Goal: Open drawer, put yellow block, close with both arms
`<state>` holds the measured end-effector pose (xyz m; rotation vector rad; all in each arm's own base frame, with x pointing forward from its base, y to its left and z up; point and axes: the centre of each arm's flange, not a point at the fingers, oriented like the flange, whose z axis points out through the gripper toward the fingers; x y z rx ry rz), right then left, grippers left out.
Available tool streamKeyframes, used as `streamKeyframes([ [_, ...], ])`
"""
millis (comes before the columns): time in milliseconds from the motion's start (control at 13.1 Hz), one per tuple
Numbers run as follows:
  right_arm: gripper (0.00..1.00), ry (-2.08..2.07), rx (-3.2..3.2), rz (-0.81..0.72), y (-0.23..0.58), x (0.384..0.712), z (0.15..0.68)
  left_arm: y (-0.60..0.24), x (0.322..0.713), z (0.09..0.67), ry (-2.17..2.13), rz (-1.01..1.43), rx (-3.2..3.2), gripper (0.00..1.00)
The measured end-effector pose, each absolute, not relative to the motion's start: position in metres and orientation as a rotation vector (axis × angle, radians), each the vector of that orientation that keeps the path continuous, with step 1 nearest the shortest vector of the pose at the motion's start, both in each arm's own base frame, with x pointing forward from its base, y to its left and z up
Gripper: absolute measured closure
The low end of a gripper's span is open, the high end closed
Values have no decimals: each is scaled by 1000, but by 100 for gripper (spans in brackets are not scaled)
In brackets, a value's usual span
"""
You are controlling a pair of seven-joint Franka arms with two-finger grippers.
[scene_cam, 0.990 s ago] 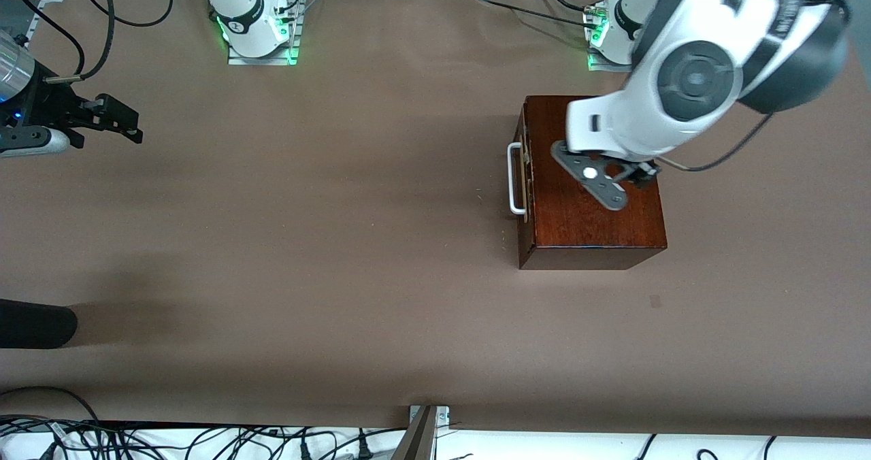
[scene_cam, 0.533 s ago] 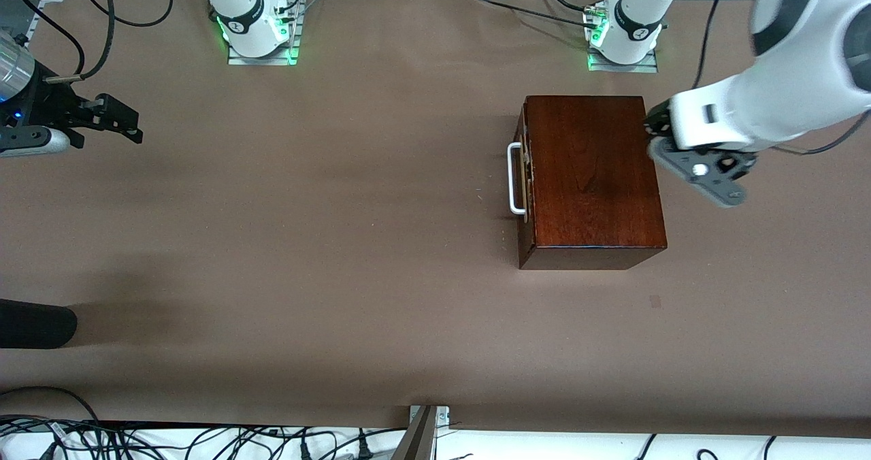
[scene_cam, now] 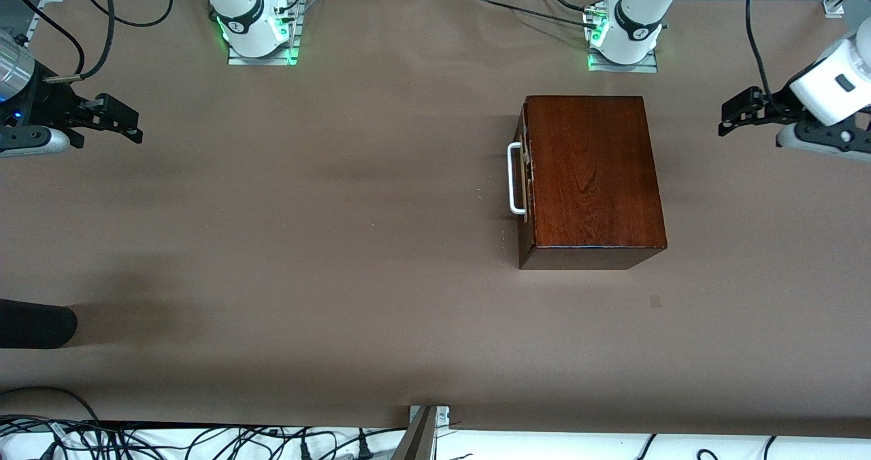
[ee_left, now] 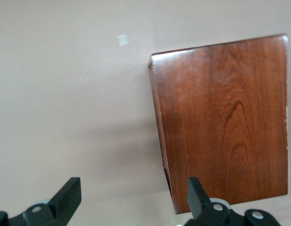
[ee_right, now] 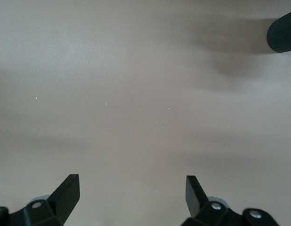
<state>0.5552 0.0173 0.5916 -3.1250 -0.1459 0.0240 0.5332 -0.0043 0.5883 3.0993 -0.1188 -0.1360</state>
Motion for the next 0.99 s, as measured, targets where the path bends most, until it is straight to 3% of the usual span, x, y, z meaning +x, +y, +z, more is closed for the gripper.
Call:
streamKeyframes([
  [152,0,-146,-3125,24,17,555,592,-6,530,582,16,-162,3106,0],
  [990,0,-146,-3125,24,17,555,592,-14,542,576,-85,-154,3138,0],
])
